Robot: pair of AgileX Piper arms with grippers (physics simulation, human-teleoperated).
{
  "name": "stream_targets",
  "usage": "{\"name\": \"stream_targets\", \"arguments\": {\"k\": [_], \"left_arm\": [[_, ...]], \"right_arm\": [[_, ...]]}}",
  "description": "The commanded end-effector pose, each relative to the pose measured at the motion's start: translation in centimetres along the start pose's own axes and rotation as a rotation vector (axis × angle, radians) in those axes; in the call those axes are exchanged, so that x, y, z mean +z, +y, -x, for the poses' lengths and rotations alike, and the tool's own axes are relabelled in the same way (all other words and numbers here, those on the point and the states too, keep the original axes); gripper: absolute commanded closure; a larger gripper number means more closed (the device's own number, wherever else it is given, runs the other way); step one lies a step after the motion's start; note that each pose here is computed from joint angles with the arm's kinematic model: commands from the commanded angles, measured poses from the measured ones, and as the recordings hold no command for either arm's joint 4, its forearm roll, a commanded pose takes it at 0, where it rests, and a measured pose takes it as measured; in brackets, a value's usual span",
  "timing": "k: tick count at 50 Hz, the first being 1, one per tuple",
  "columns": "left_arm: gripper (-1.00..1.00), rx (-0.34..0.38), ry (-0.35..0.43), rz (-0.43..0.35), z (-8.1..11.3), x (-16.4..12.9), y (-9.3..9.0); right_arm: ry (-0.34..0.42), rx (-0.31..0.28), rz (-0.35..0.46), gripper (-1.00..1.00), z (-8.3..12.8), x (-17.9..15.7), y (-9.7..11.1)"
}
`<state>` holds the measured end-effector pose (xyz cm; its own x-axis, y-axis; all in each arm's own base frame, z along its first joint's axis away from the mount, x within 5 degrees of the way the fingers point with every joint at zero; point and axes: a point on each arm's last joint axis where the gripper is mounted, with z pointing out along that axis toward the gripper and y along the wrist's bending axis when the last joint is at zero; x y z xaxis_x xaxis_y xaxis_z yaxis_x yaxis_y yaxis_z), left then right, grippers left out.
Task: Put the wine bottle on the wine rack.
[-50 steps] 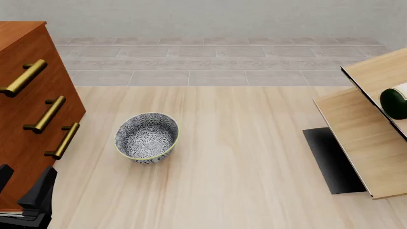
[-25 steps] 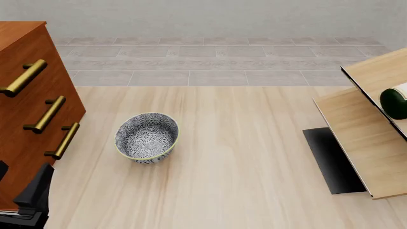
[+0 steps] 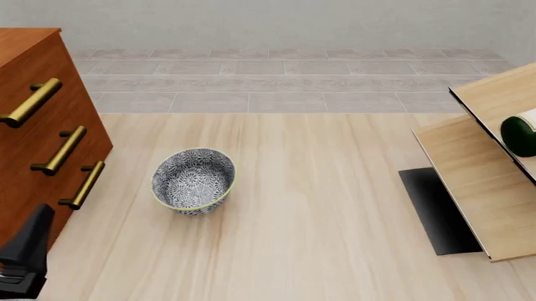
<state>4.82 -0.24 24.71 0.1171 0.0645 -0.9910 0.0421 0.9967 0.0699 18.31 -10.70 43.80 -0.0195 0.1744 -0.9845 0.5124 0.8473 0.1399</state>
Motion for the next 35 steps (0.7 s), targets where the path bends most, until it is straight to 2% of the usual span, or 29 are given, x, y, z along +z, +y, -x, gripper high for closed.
{"name": "stream_targets", "arguments": {"k": [1, 13, 26, 35], "left_arm": [[-1.0, 0.01, -0.014, 0.003, 1.4, -0.3, 0.1], [-1.0, 0.019, -0.018, 0.005, 1.9, -0.4, 0.1], [-1.0, 0.026, -0.024, 0.009, 2.6, -0.6, 0.2], [-1.0, 0.027, -0.028, 0.007, 3.1, -0.7, 0.2]], "right_arm": [[-0.015, -0.039, 0.063, -1.0, -0.1, -2.5, 1.1], [-0.012, -0.085, 0.14, -1.0, -1.4, -4.9, 2.1], [-0.017, -0.107, 0.188, -1.0, -2.8, -7.3, 2.2], [-0.012, -0.148, 0.215, -1.0, -4.3, -8.2, 2.2]]}}
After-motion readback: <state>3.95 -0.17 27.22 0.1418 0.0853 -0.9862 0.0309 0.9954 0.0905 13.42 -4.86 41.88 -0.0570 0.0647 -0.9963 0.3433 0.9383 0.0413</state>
